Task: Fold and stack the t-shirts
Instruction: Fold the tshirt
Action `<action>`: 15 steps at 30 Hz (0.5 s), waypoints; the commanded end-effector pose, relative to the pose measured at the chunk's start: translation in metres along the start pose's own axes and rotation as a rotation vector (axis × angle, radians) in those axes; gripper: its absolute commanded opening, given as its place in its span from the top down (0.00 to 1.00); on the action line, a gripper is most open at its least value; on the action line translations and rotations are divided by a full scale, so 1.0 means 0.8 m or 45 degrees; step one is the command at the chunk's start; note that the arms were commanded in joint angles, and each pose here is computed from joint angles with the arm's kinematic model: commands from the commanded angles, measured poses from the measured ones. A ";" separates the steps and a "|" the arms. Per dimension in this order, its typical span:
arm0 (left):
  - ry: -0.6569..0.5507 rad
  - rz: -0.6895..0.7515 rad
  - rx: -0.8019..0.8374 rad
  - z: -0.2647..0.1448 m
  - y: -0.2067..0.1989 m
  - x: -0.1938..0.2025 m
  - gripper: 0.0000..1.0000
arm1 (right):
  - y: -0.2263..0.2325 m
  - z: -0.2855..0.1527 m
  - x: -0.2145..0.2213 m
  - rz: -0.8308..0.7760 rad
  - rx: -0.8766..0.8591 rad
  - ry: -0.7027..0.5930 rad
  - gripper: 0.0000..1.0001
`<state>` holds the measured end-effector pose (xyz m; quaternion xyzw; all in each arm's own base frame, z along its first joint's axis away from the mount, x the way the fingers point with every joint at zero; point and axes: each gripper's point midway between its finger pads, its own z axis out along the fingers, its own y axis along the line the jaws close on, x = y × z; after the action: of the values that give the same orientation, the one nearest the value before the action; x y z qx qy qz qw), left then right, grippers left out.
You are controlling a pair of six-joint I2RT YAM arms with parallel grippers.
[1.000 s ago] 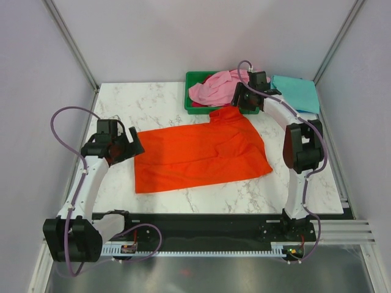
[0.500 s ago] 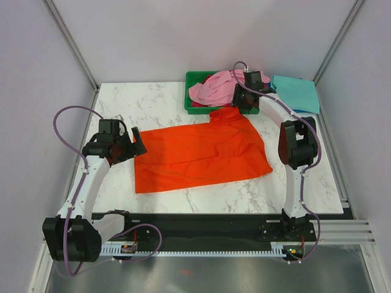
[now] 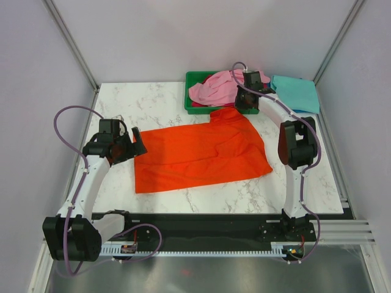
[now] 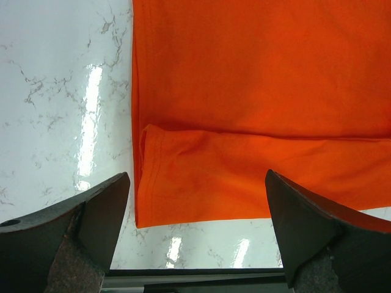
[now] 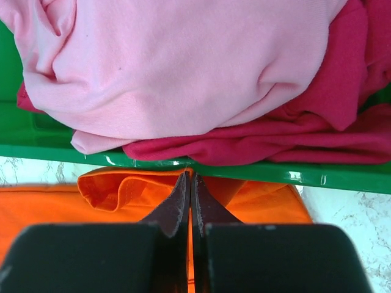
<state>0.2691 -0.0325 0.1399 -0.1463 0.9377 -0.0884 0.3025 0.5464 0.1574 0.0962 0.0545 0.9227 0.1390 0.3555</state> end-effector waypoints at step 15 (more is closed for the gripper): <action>0.105 -0.226 -0.117 0.098 0.024 -0.105 0.19 | 0.037 -0.074 0.041 0.000 -0.202 -0.003 1.00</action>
<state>0.3440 0.0035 0.1046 -0.2150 0.9490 -0.0567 0.2237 0.4846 0.1649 0.1020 0.0407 0.9249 0.1736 0.3358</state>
